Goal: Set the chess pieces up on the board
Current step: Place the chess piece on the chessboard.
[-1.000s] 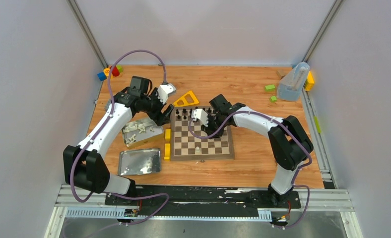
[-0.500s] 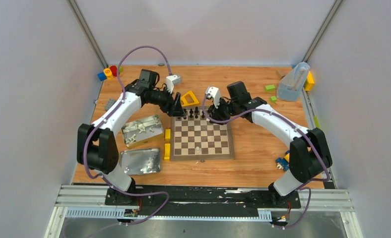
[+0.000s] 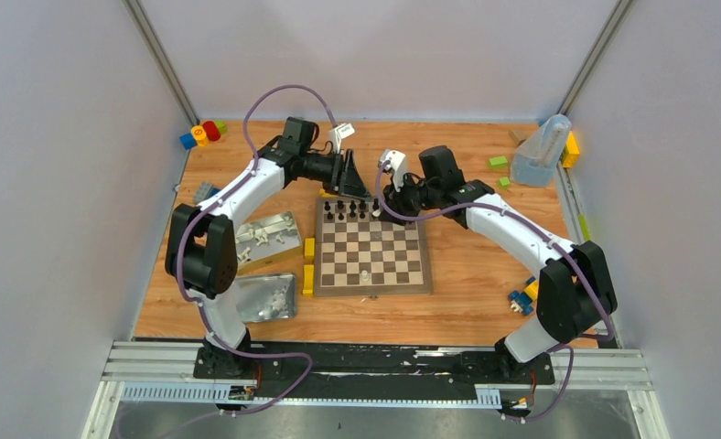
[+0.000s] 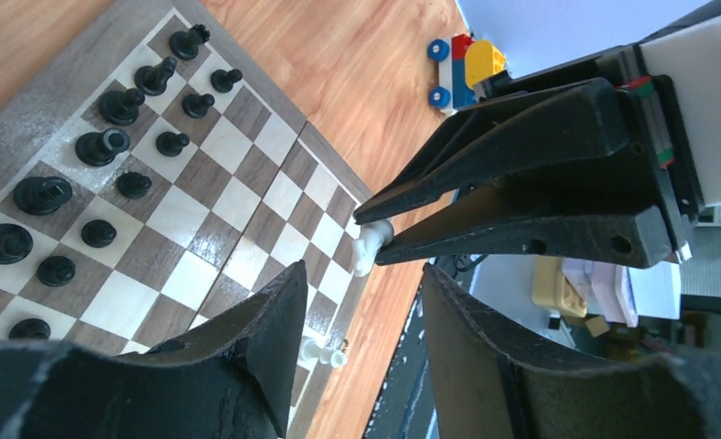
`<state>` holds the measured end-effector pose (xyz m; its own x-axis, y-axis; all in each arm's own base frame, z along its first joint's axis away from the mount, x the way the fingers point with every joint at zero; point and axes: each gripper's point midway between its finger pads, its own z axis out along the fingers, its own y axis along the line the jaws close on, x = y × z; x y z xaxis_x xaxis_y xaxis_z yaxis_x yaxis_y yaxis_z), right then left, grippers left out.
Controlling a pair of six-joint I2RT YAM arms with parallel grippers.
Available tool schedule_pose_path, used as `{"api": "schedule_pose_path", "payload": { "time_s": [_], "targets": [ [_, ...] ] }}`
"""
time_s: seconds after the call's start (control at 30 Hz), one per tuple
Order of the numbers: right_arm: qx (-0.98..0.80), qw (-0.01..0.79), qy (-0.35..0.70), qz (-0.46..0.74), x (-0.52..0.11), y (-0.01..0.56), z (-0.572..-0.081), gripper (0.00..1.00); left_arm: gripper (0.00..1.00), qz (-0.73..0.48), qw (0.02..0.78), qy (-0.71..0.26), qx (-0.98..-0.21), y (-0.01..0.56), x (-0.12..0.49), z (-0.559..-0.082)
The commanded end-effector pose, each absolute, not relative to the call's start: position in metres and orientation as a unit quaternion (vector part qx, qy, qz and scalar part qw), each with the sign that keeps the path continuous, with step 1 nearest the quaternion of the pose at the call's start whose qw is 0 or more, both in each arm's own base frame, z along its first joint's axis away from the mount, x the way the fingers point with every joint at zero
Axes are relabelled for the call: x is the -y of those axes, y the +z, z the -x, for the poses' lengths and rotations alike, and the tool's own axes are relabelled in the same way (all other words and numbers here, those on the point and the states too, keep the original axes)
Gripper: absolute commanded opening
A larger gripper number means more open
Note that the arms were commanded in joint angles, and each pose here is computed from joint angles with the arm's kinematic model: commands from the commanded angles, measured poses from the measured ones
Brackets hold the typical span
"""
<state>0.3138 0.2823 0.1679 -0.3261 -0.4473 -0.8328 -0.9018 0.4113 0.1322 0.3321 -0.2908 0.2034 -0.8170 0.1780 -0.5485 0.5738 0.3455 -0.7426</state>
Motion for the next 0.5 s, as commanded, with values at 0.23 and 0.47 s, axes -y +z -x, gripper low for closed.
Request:
{"api": "schedule_pose_path", "payload": {
  "time_s": [0.23,0.47],
  "targets": [
    [-0.737,0.416,0.312,0.432,-0.292,0.205,-0.329,0.0,0.51,-0.219,0.142,-0.558,-0.788,0.206,0.315,-0.328],
    [-0.74,0.419,0.307,0.427,-0.291,0.205,-0.331,0.0,0.46,-0.226,0.125,-0.567,-0.782,0.205,0.324,-0.32]
  ]
}}
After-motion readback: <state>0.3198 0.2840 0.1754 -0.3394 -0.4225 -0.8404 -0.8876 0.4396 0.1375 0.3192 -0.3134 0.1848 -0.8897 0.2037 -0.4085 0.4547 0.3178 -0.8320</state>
